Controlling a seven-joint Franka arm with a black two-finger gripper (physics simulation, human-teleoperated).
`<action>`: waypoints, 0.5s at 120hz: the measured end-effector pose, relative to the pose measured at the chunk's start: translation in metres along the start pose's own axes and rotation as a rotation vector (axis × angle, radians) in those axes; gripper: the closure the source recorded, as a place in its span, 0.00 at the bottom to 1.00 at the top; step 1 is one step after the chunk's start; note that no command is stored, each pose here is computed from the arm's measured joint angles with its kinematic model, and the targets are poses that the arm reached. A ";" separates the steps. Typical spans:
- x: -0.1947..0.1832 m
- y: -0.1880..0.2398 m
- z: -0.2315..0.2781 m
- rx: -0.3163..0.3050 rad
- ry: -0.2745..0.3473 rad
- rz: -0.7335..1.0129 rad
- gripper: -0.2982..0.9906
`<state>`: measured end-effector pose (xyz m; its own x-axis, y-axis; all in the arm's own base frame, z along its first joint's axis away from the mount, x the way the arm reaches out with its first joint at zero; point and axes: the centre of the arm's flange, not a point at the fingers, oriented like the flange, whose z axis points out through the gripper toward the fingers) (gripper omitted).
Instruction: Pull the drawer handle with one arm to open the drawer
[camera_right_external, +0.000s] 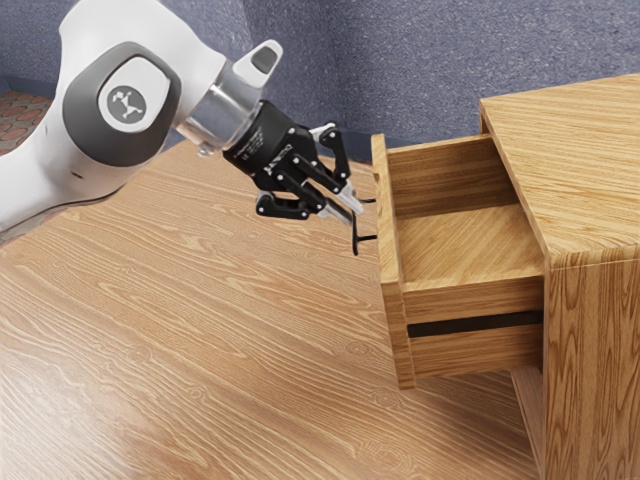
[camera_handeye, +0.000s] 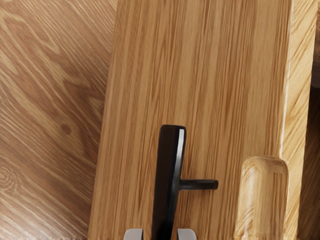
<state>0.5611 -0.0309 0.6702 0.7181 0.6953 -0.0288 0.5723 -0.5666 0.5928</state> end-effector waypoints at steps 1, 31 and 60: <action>0.000 0.000 0.000 0.000 0.000 0.000 0.77; -0.005 -0.006 0.001 0.008 -0.011 -0.002 0.77; -0.009 -0.011 -0.003 0.005 -0.017 -0.004 0.77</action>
<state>0.5469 -0.0299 0.6668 0.7222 0.6903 -0.0445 0.5773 -0.5661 0.5883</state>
